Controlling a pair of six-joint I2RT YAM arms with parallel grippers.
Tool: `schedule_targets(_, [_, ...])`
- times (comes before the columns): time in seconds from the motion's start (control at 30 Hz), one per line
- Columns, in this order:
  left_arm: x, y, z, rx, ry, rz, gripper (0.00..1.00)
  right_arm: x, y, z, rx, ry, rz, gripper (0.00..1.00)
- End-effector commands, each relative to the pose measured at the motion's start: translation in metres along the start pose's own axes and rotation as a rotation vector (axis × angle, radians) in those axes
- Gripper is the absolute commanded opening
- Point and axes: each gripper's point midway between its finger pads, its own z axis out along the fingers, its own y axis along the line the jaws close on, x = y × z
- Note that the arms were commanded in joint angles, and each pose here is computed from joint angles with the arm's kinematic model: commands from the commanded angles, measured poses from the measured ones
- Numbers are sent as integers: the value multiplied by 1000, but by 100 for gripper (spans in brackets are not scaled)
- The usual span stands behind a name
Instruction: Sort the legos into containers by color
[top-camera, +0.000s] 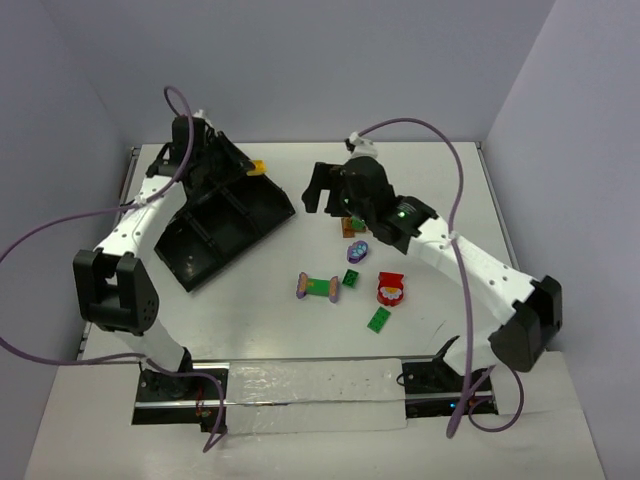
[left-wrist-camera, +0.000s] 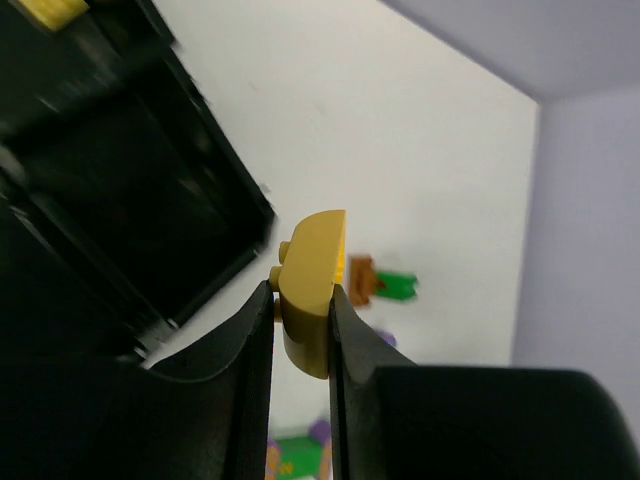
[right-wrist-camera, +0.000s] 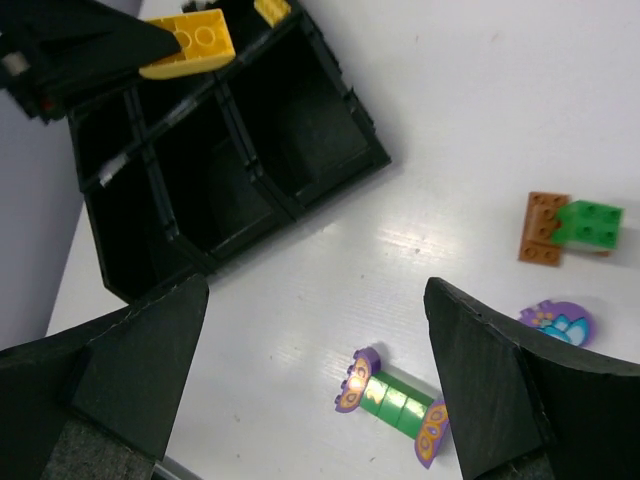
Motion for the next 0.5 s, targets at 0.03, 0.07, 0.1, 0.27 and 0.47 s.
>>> schedule_targets(0.03, [-59,50,12,-339,-136,73,0,-4,-31,-14,87,-43,-17,96])
schedule_targets(0.07, [-65,55,18,-364,-146,77,0,-3,-31,-16,82,-41,-17,97])
schedule_targets(0.1, [-71,60,23,-389,-156,80,0,-1,-30,-18,77,-39,-18,97])
schedule_targets(0.27, [-89,91,48,-490,-213,55,0,2,-40,-22,103,-40,-29,97])
schedule_targets(0.47, [-95,113,68,-554,-265,14,0,19,-40,-18,80,2,-7,97])
